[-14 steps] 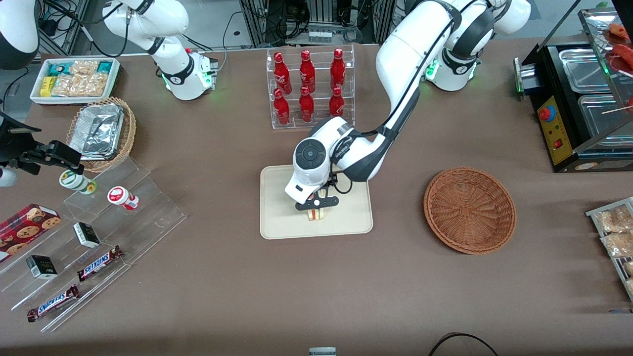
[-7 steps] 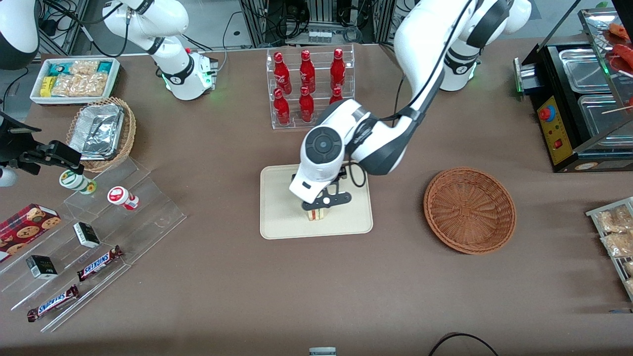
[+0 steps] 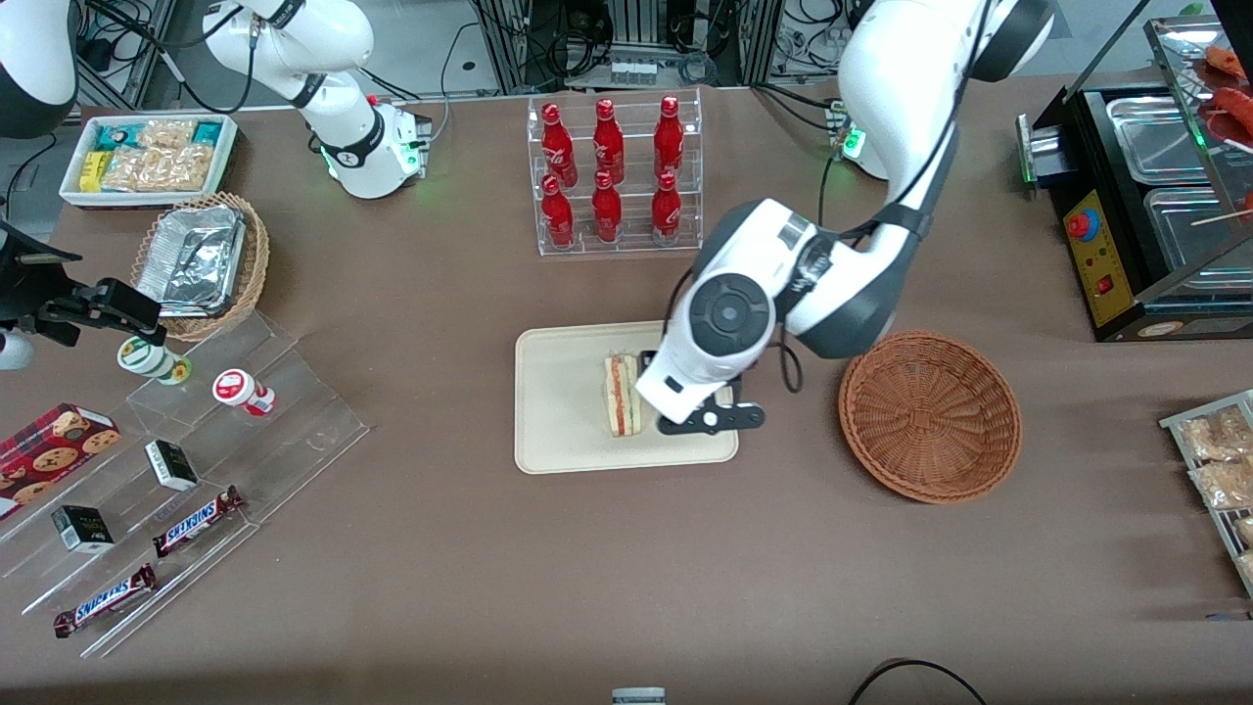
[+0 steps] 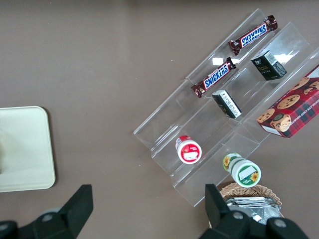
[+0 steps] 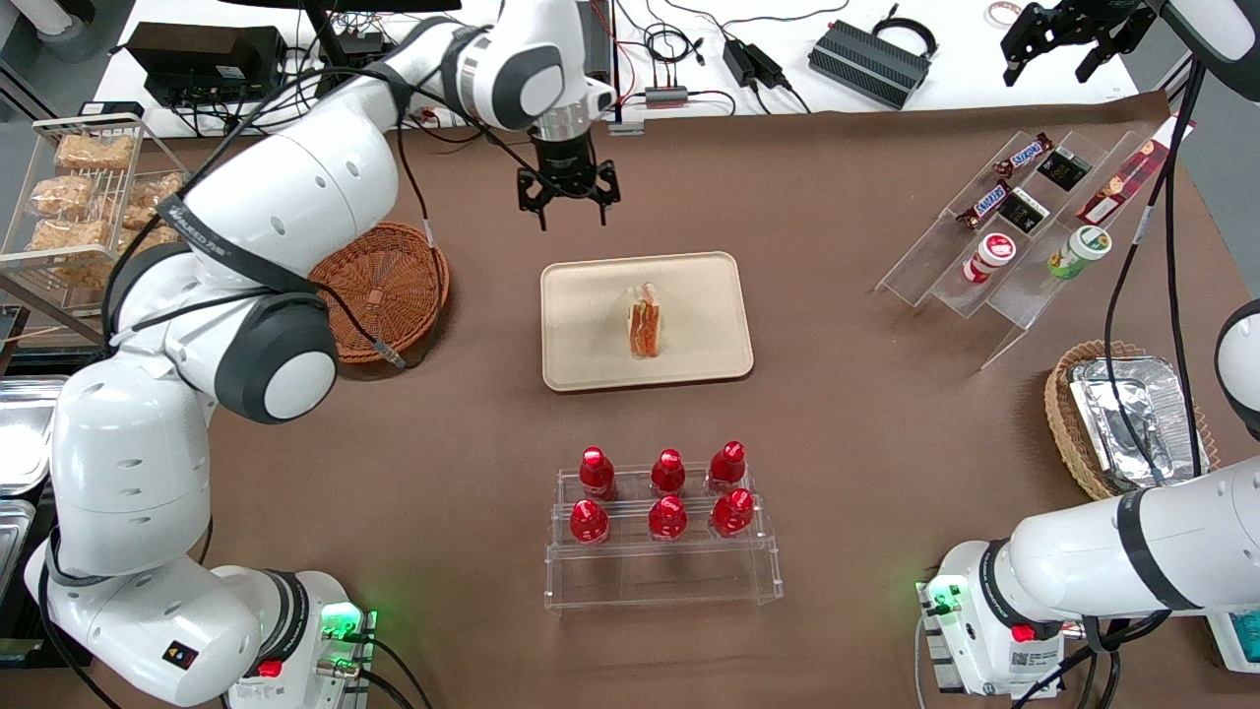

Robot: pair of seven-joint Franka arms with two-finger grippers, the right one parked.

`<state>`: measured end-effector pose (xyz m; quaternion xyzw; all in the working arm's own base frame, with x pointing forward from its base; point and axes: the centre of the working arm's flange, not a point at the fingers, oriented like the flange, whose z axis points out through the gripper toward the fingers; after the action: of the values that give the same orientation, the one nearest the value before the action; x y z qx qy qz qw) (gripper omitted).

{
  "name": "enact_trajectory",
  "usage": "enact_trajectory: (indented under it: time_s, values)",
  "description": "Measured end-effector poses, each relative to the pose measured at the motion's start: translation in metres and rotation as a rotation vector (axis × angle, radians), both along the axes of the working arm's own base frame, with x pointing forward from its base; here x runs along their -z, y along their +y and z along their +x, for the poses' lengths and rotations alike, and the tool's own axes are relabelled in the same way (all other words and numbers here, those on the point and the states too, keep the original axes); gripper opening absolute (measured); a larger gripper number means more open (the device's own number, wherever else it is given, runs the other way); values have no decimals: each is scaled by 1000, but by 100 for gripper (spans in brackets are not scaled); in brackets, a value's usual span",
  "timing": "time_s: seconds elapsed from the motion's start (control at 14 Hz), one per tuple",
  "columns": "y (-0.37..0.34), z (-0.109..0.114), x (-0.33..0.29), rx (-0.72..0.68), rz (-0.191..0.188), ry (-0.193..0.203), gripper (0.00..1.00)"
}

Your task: Place sandwich from basket to tray

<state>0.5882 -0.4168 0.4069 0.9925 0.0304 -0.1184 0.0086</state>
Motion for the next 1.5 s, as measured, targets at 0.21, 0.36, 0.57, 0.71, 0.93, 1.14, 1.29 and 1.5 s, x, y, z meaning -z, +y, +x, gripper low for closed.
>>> enact_trajectory:
  time_s: [0.21, 0.36, 0.57, 0.71, 0.93, 1.14, 1.29, 1.5]
  values:
    - [41, 8, -23, -31, 55, 15, 100]
    - [69, 10, -34, -36, 62, 20, 100]
    - [117, 6, -52, -4, 51, 29, 100]
    - [153, 1, -65, 18, 39, 34, 100]
    - [209, -6, -83, 44, 16, 35, 100]
    - [255, -17, -97, 47, -2, 31, 100]
    - [267, -29, -105, 52, -7, 28, 100]
    - [281, -45, -118, 44, -9, 16, 100]
